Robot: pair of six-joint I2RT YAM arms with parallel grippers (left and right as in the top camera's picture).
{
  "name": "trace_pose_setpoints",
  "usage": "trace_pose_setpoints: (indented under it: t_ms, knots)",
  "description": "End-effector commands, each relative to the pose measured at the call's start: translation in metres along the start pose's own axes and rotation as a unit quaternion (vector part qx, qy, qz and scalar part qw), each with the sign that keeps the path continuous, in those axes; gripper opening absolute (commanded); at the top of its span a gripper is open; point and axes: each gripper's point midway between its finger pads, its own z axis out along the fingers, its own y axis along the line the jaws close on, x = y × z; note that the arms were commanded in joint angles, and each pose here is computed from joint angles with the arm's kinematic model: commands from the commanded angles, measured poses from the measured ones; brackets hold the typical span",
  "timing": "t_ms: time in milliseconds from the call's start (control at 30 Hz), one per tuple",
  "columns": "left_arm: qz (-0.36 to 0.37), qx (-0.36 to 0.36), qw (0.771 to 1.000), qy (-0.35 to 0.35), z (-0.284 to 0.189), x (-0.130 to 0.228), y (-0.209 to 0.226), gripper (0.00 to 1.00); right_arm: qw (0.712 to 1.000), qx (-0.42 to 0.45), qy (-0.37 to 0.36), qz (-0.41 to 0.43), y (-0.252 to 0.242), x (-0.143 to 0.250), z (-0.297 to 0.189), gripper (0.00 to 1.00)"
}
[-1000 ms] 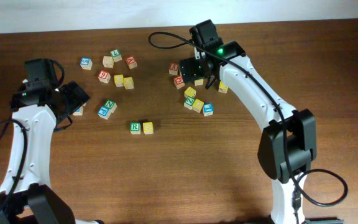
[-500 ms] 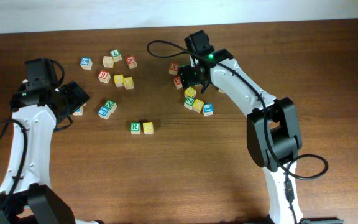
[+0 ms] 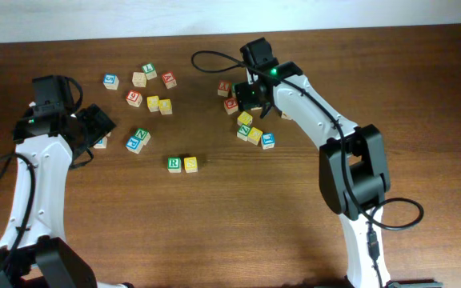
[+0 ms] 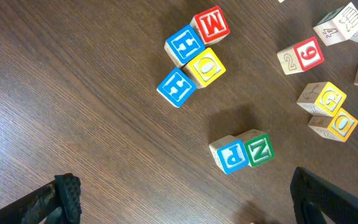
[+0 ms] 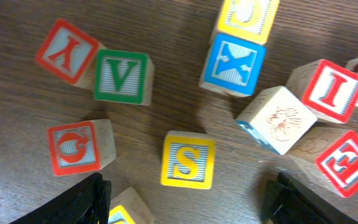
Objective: Spell out RSS
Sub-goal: 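Reach the right gripper into the right cluster and grasp a yellow S block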
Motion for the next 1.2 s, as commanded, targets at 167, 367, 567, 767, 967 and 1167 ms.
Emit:
trace_pose_setpoints:
  t_ms: [167, 367, 567, 767, 967, 1167]
  knots:
    - [-0.008, 0.006, 1.000, -0.017, -0.010, -0.009, -0.001, 0.99, 1.000, -0.001, 0.014, 0.015, -0.004, 0.007, 0.020, 0.77]
    - [-0.008, 0.006, 1.000, -0.017, -0.010, -0.009, -0.001, 0.99, 0.999, -0.011, 0.026, 0.015, 0.000, 0.015, 0.032, 0.72]
    - [-0.008, 0.006, 1.000, -0.017, -0.010, -0.009, -0.001, 0.99, 1.000, -0.013, 0.016, 0.015, 0.001, 0.011, 0.036, 0.67]
    - [-0.009, 0.006, 1.000, -0.017, -0.010, -0.009, -0.001, 0.99, 1.000, -0.014, 0.012, 0.015, 0.002, 0.009, 0.037, 0.67]
    - [-0.008, 0.006, 1.000, -0.017, -0.010, -0.009, -0.001, 0.99, 1.000, -0.014, 0.014, 0.015, 0.001, 0.011, 0.039, 0.67]
    - [-0.008, 0.006, 1.000, -0.017, -0.010, -0.009, -0.001, 0.99, 0.999, -0.021, 0.018, 0.023, 0.003, 0.021, 0.048, 0.67]
